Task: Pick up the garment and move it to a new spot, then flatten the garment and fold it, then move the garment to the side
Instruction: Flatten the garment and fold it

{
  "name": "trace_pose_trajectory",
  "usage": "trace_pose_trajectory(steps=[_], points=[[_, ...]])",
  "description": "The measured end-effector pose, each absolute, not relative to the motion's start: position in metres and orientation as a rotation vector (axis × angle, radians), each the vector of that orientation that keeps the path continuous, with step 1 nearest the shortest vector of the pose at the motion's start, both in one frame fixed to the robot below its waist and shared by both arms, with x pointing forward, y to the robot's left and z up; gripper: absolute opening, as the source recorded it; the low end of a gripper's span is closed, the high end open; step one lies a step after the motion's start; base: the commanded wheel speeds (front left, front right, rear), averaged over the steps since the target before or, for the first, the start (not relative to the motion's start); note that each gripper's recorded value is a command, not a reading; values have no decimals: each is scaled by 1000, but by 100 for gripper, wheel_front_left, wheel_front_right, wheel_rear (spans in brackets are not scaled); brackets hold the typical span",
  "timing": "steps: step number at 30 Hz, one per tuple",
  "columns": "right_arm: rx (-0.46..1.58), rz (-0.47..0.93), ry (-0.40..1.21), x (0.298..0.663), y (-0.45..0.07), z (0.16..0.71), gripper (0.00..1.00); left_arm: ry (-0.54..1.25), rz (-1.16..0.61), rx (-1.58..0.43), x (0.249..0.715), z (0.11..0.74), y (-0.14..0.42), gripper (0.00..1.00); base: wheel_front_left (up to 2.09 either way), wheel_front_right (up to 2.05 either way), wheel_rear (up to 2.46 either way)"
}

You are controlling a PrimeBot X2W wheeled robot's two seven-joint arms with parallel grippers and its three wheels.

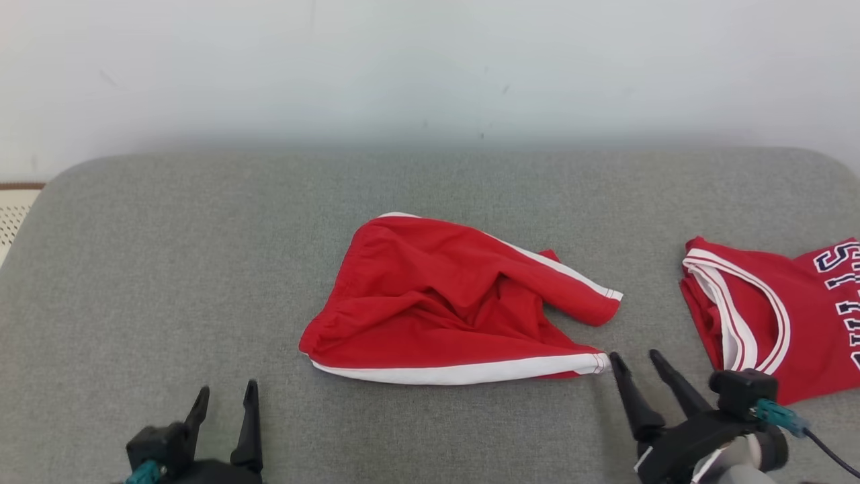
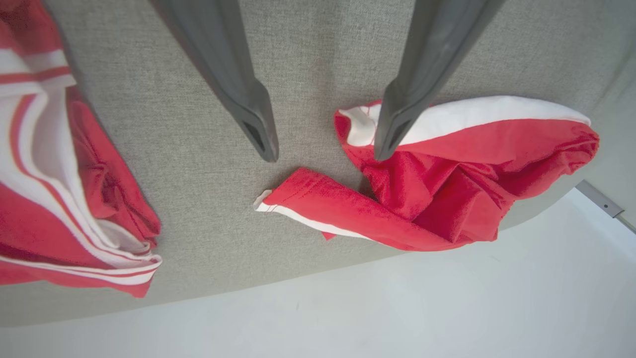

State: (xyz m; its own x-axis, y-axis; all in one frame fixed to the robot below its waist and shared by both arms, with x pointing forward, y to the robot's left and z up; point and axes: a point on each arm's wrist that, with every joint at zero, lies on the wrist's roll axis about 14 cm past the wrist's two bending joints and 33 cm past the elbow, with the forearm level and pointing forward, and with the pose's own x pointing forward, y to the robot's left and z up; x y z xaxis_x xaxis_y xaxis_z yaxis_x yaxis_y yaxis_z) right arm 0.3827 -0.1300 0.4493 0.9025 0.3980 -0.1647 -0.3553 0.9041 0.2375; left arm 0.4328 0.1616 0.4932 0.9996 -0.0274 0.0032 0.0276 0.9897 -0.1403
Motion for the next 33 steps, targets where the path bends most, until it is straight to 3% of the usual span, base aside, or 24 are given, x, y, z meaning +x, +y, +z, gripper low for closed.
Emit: trace_pose_trajectory(steps=[16,33], points=[[117,238,-5,375,-161,497,100,-64,39,-45,392,506,184,100,0,0,0],[132,261,33,361,-144,481,100,-43,11,-33,381,497,177,100,0,0,0]])
